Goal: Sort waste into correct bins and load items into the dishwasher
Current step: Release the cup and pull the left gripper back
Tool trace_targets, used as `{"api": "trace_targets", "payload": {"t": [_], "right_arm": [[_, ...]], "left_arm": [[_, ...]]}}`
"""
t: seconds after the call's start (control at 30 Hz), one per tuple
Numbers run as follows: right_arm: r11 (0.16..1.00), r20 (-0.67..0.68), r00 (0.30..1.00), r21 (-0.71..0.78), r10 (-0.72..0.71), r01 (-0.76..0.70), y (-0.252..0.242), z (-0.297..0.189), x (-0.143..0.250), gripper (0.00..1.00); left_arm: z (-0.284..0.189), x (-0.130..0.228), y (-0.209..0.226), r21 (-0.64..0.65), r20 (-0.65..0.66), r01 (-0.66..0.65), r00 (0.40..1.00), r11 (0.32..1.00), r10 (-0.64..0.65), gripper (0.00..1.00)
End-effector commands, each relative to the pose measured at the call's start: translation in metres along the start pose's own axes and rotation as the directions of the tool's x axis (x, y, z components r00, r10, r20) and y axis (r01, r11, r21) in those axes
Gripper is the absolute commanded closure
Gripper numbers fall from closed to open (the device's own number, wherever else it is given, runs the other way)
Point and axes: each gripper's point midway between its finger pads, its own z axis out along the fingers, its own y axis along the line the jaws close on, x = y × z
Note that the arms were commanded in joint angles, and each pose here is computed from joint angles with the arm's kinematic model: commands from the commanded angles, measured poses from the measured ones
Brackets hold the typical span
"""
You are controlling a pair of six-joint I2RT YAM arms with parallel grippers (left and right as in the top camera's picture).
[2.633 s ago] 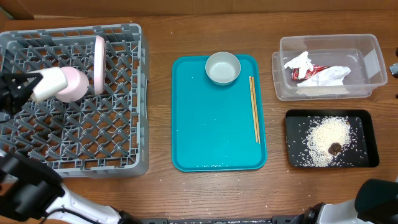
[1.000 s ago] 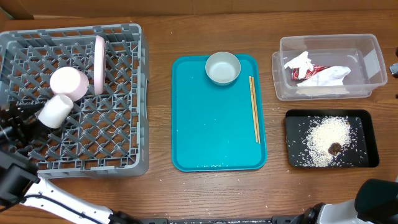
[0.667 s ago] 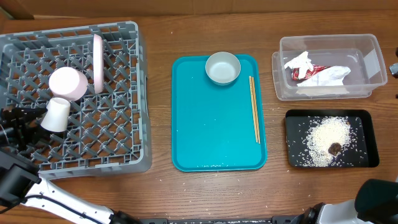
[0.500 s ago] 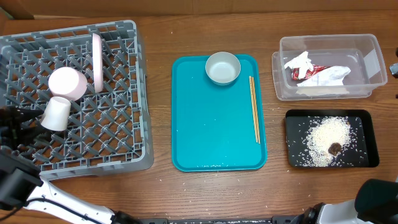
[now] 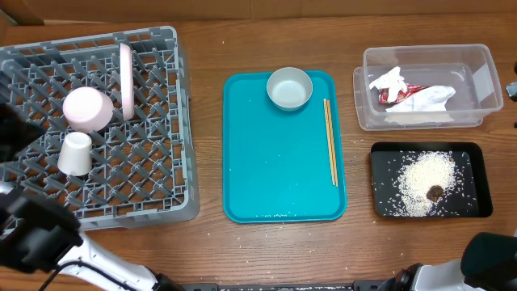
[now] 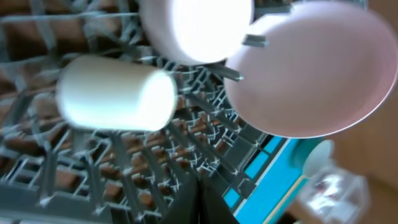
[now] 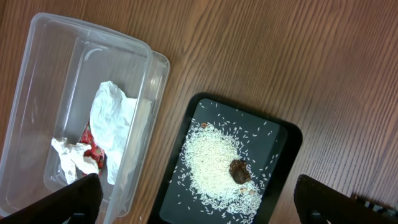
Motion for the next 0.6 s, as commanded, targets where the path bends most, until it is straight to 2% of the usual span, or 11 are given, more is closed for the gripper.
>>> {"api": "trace_targets", "payload": {"t": [0.0,0.07,0.17,0.37,0.57], "right_arm": [[1.000,0.025,1.000,-0.008,0.002,-0.002,0.001,-0.005,-0.006,0.00],[1.000,0.025,1.000,-0.008,0.002,-0.002,0.001,-0.005,-0.006,0.00],[1.000,0.025,1.000,-0.008,0.002,-0.002,0.001,-0.005,-0.006,0.00],[1.000,0.025,1.000,-0.008,0.002,-0.002,0.001,-0.005,-0.006,0.00],[1.000,0.025,1.000,-0.008,0.002,-0.002,0.001,-0.005,-0.006,0.00]], "left_arm": [[0.028,0.005,-0.007,-0.216,-0.023,-0.095,0.995,0.972,0.092,0.96],[0.038,0.003,-0.004,-0.310,-0.016,-0.087,0.996,0.947,0.086,0.96],[0.054,0.002,-0.002,-0.377,-0.031,-0.107,0.994,0.920,0.103,0.96],[0.081,0.001,0.012,-0.406,-0.091,-0.100,0.993,0.908,0.069,0.96],[0.083,-0.003,0.026,-0.429,-0.088,-0.065,0.996,0.901,0.031,0.96]]}}
